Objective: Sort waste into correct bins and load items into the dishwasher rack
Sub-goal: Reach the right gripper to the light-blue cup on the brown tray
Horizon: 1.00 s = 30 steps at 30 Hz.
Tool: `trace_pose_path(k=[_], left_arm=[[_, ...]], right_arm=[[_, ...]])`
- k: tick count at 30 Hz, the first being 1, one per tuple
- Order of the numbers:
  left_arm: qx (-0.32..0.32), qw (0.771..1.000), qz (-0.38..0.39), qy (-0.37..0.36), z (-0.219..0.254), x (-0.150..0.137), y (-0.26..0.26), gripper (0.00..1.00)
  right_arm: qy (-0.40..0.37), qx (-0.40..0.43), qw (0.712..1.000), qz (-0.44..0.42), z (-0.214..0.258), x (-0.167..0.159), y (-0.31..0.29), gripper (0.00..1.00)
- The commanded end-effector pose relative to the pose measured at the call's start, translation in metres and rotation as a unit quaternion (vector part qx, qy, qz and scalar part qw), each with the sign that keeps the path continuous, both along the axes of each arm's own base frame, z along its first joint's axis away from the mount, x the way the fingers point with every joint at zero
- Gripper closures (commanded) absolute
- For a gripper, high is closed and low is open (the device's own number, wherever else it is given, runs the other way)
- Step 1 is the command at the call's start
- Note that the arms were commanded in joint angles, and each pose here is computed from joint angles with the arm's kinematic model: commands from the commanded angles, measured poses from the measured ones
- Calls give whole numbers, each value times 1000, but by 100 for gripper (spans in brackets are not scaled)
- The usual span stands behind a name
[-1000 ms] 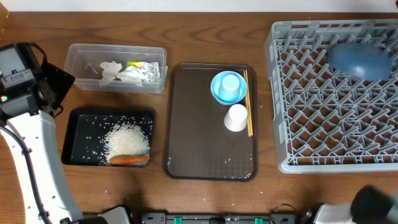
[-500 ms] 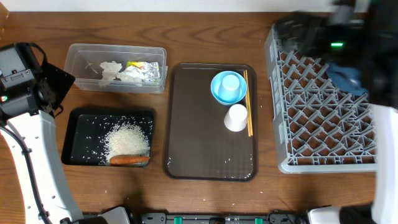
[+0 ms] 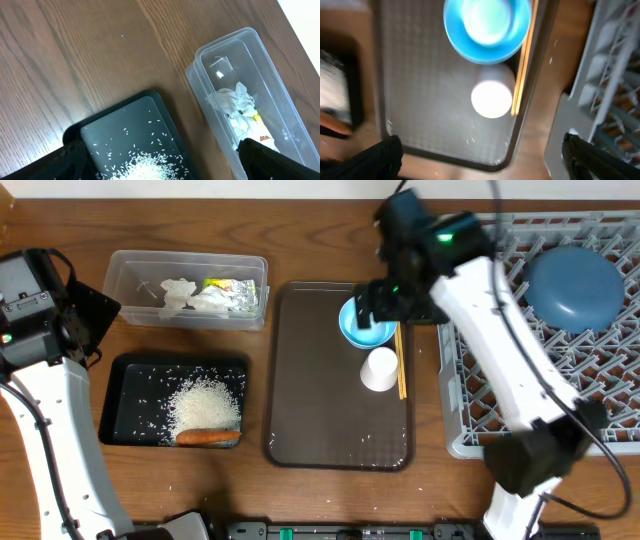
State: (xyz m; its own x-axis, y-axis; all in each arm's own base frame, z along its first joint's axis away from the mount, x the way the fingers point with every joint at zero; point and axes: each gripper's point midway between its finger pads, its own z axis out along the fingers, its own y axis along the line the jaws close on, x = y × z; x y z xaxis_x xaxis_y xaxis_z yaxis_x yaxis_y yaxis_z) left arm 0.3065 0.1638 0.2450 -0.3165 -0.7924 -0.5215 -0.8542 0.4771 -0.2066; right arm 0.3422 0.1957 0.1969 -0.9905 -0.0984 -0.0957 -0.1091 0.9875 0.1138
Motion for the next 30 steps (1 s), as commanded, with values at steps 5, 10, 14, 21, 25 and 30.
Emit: trace_pose_path(k=[5,10,14,21,25,30], left_arm=[[5,1000,6,0,2,0,4,0],[5,1000,6,1,2,0,4,0],[5,1000,6,1,2,0,4,0],[5,1000,6,0,2,0,4,0],[5,1000,6,1,2,0,4,0],[5,1000,6,1,2,0,4,0]], right_arm=[[58,-64,996,33,-46,-15,19,1],[75,-122,990,9,-67,-15,8,1],[75,-132,988,7,-75,-13,3,1],[106,-144,984,17,-112,-24,-6,1],[115,-133,984,16,-131,-28,-3,1],[113,-131,985,16,-138,-28,-3,2]])
